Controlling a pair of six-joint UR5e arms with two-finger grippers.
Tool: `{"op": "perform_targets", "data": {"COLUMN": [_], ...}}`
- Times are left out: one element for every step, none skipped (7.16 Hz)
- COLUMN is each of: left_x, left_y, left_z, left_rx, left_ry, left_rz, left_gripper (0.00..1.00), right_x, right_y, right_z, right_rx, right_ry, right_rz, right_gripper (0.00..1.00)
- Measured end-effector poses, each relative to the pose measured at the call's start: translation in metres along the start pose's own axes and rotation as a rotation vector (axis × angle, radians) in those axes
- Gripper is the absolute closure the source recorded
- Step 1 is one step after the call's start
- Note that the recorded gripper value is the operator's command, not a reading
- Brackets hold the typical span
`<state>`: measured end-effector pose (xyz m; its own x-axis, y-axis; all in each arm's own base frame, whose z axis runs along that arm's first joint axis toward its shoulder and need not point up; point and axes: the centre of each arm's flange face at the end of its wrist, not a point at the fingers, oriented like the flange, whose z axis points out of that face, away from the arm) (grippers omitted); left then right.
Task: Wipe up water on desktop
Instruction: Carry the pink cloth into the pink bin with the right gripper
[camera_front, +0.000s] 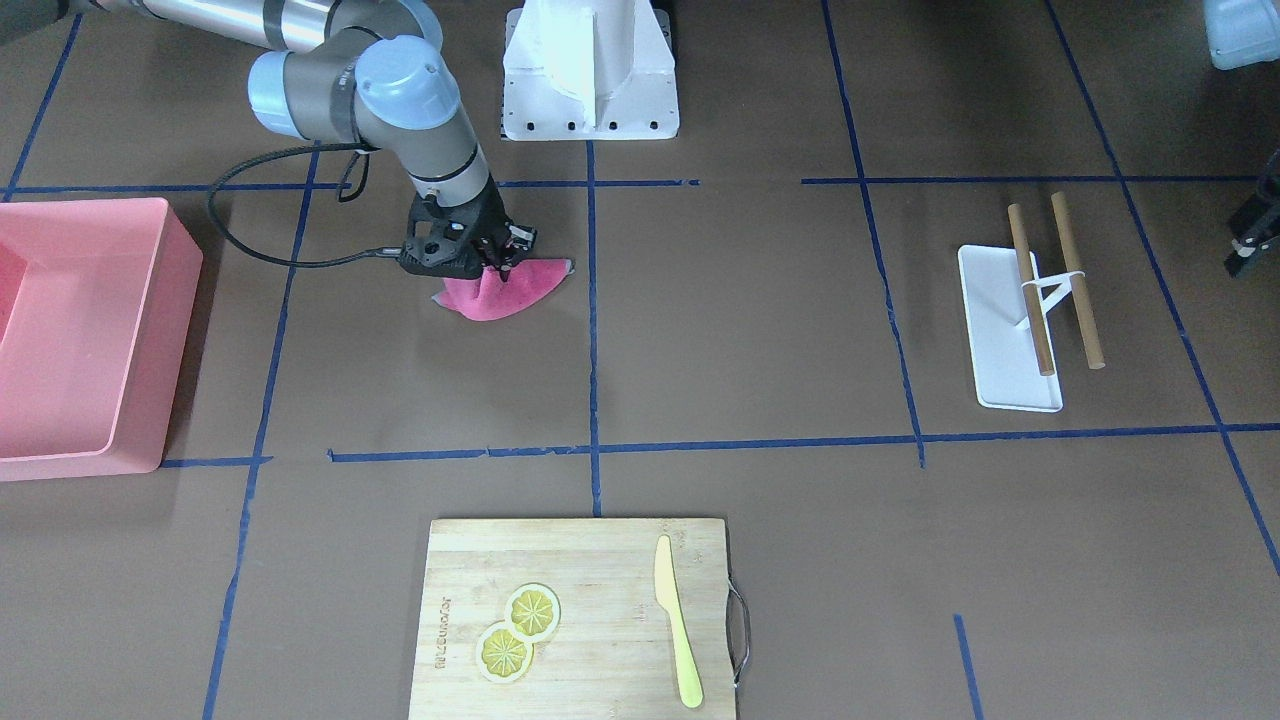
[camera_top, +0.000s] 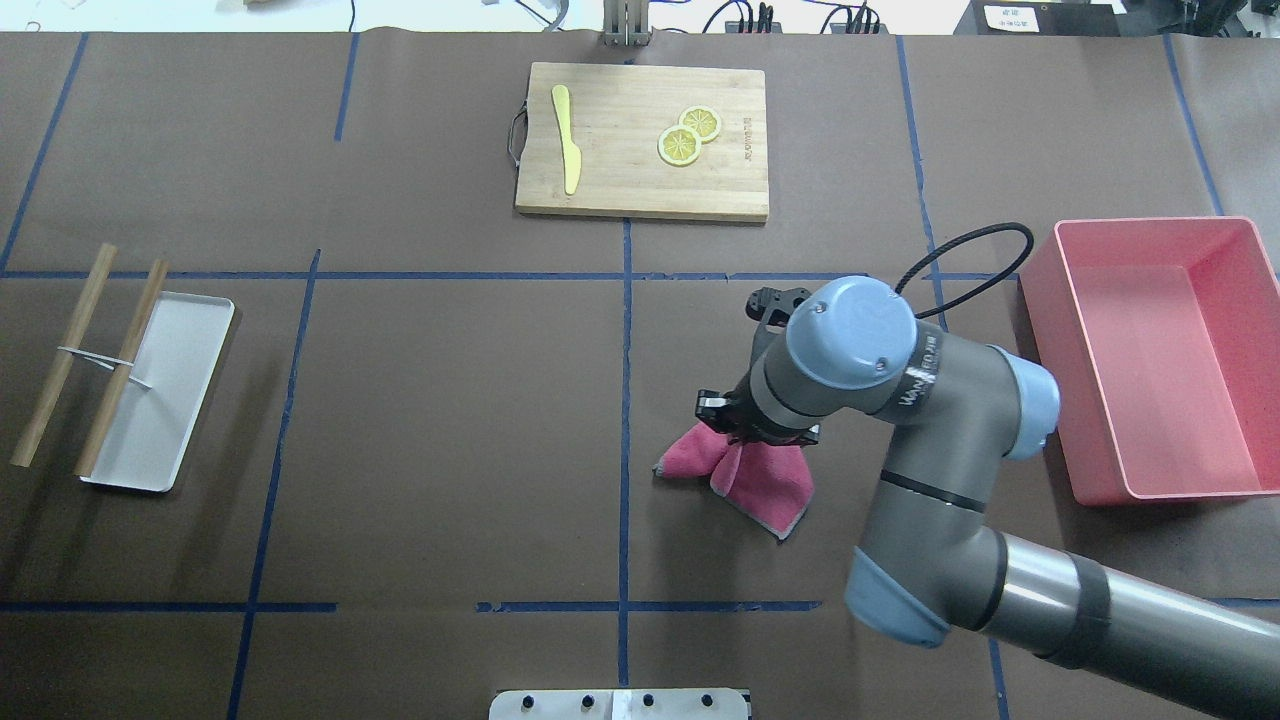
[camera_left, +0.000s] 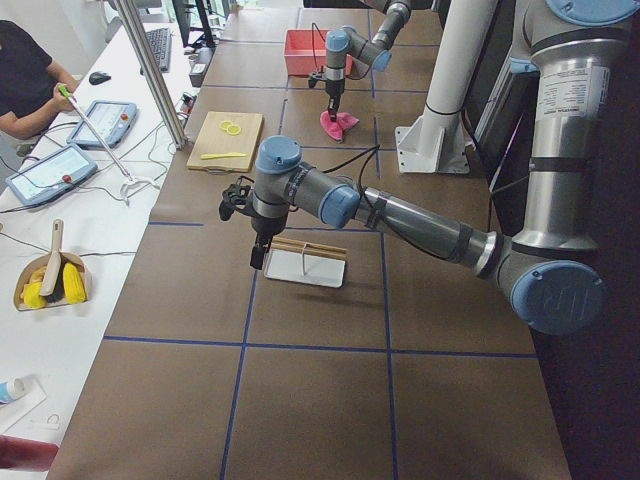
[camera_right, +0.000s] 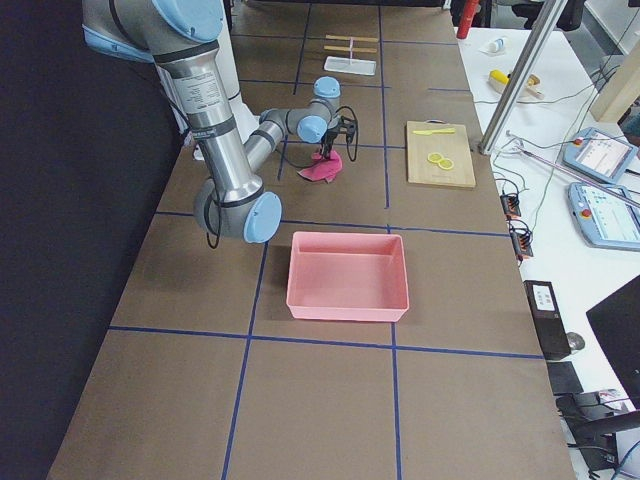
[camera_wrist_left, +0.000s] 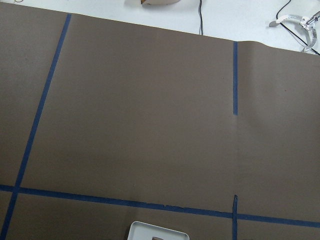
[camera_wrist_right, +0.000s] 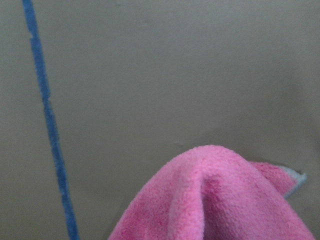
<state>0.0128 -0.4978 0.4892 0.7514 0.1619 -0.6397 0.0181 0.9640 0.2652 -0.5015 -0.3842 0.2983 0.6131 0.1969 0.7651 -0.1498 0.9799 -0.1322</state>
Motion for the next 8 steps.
{"op": "perform_targets", "data": {"left_x": [-0.02, -0.031, -0.035, -0.037, -0.038, -0.039, -0.041, -0.041], "left_y": [0.005, 0.009, 0.011, 0.011, 0.012, 0.014, 0.015, 0.015], "left_z": [-0.009, -0.015, -0.018, -0.018, -0.018, -0.017, -0.015, -0.015], "left_rx": [-0.032, -0.051, -0.059, -0.061, -0.065, -0.073, -0.082, -0.085], "left_ry": [0.006, 0.019, 0.028, 0.032, 0.032, 0.032, 0.032, 0.032], "left_rz": [0.028, 0.041, 0.045, 0.046, 0.044, 0.037, 0.03, 0.027], "left_gripper": [0.01, 0.01, 0.01, 0.01, 0.0, 0.0, 0.0, 0.0], "right_x": [0.047, 0.085, 0.104, 0.118, 0.138, 0.162, 0.193, 0.235], "right_y": [-0.013, -0.026, -0.036, -0.052, -0.074, -0.099, -0.121, -0.14], "right_z": [-0.01, -0.018, -0.035, -0.07, -0.113, -0.153, -0.184, -0.21], "right_rx": [0.006, 0.003, 0.011, 0.028, 0.049, 0.069, 0.08, 0.081], "right_ry": [0.028, 0.052, 0.049, 0.024, -0.003, -0.018, -0.017, -0.004], "right_rz": [-0.037, -0.058, -0.059, -0.034, 0.01, 0.034, 0.027, -0.007], "right_gripper": [1.0, 1.0, 1.0, 1.0, 1.0, 1.0, 1.0, 1.0]}}
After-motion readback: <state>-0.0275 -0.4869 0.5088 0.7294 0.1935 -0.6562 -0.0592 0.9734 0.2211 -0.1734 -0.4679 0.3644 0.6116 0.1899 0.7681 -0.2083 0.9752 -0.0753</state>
